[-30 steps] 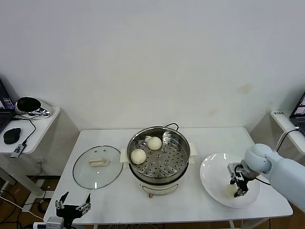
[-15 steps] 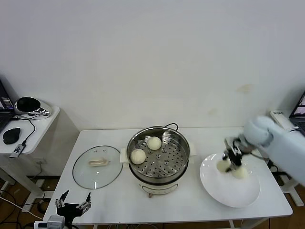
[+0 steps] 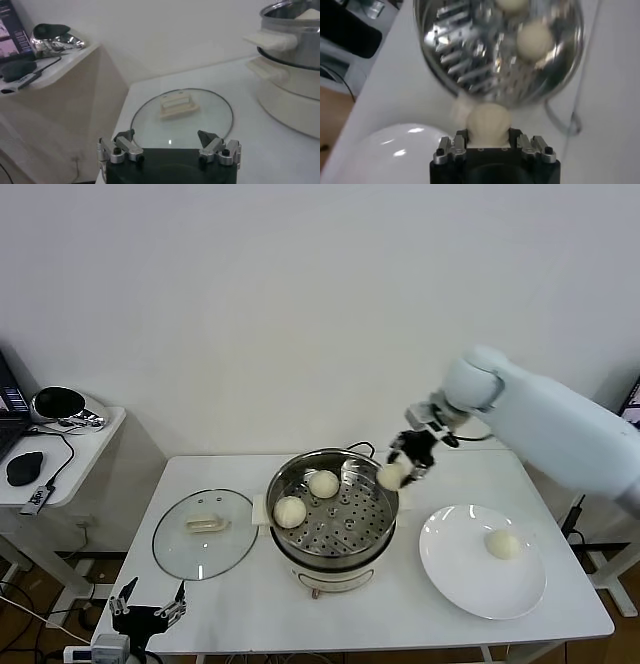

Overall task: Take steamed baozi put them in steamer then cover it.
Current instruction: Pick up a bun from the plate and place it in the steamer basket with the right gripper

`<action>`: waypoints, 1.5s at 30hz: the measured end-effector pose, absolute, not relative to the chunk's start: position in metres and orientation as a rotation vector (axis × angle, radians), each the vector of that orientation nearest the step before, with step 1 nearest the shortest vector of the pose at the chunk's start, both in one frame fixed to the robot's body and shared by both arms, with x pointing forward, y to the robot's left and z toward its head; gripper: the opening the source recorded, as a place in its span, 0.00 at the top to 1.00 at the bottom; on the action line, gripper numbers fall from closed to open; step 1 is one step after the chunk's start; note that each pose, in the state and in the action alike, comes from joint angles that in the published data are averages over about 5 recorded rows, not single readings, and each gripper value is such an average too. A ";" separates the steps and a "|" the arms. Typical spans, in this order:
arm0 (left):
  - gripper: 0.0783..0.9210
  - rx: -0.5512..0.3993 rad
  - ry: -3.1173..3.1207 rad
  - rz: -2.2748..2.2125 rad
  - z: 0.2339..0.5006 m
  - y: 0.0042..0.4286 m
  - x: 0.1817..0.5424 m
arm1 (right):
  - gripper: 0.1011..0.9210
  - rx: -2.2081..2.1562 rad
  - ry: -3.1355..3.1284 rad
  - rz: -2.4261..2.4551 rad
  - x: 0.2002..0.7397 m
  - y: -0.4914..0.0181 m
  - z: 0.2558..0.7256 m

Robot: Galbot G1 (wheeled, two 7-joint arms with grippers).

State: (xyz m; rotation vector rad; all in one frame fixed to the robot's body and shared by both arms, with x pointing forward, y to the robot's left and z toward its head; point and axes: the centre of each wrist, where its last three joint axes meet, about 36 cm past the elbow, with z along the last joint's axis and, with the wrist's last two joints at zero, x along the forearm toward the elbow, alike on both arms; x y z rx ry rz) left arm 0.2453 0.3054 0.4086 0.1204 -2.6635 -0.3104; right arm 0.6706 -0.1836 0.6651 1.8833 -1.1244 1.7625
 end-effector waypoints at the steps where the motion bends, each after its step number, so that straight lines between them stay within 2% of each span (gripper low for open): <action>1: 0.12 0.121 -2.663 -0.310 0.409 0.305 0.245 | 0.50 1.918 -1.097 1.794 0.672 -0.175 0.665; 20: 0.12 0.128 -2.668 -0.284 0.407 0.300 0.246 | 0.49 2.260 -0.388 2.382 0.646 -0.081 0.643; 31: 0.12 0.128 -2.675 -0.298 0.413 0.301 0.245 | 0.49 2.349 -0.009 2.498 0.614 -0.059 0.627; 45: 0.12 0.130 -2.679 -0.292 0.413 0.302 0.245 | 0.49 2.439 0.164 2.459 0.595 -0.050 0.600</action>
